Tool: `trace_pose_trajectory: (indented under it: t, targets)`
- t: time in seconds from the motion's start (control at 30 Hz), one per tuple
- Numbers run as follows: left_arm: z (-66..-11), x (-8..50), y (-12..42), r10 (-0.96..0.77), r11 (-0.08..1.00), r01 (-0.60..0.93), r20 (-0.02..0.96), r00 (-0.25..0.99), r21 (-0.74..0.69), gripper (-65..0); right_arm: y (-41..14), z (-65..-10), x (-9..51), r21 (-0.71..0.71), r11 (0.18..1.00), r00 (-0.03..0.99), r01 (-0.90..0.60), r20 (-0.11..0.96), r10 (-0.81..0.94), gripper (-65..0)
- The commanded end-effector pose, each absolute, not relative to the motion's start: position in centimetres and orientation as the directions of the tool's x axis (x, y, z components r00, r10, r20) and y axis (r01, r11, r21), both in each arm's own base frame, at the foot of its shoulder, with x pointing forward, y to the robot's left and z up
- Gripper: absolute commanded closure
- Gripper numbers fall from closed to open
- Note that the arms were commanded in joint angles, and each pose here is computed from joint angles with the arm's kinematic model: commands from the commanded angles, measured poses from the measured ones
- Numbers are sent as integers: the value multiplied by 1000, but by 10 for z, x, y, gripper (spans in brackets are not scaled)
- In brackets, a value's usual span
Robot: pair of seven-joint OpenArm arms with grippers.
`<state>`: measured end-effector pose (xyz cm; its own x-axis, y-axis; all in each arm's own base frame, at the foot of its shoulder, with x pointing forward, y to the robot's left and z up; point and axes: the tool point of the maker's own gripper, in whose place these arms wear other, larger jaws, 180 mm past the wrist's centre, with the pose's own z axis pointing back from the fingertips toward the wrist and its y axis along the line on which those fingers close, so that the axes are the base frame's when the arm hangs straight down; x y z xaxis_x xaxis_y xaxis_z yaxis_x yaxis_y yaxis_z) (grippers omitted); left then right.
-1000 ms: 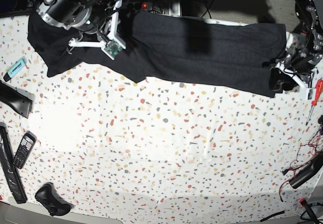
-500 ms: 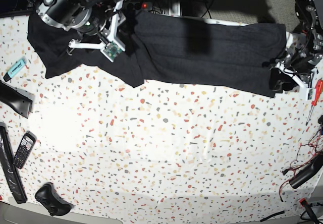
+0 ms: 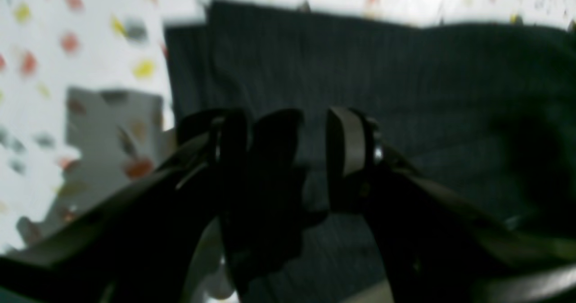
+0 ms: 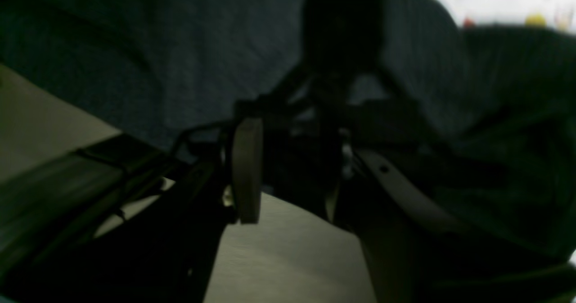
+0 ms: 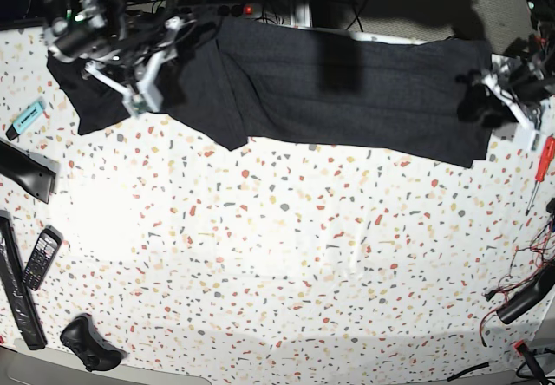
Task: Fold the T-shirt properly
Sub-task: 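Fold the shirt end inward with the right gripper toward the left gripper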
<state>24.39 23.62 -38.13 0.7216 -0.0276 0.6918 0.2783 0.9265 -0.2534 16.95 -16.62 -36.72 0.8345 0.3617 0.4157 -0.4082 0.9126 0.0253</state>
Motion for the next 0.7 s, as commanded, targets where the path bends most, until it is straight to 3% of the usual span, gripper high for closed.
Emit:
trace_pose_trajectory:
  t: [0.0, 0.13, 0.27, 0.4, 0.67]
  targets:
    - [-371, 250, 235, -32, 922, 300, 722, 691, -246, -275, -170, -362, 173, 34, 917, 831, -397, 436, 344, -201]
    - [-388, 239, 209, -87, 895, 358, 682, 726, -267, -275, -189, -375, 168, 47, 941, 872, -334, 396, 289, -201]
    - [-404, 244, 187, -137, 881, 409, 702, 699, -237, -275, -202, -397, 164, 66, 957, 900, -281, 364, 239, -201]
    - [-428, 247, 189, -186, 890, 408, 655, 732, -204, -275, -213, -415, 172, 82, 971, 906, -226, 383, 179, -201]
    - [-446, 280, 205, -105, 910, 329, 627, 772, -252, -275, -229, -409, 231, 69, 982, 873, -174, 473, 121, -201]
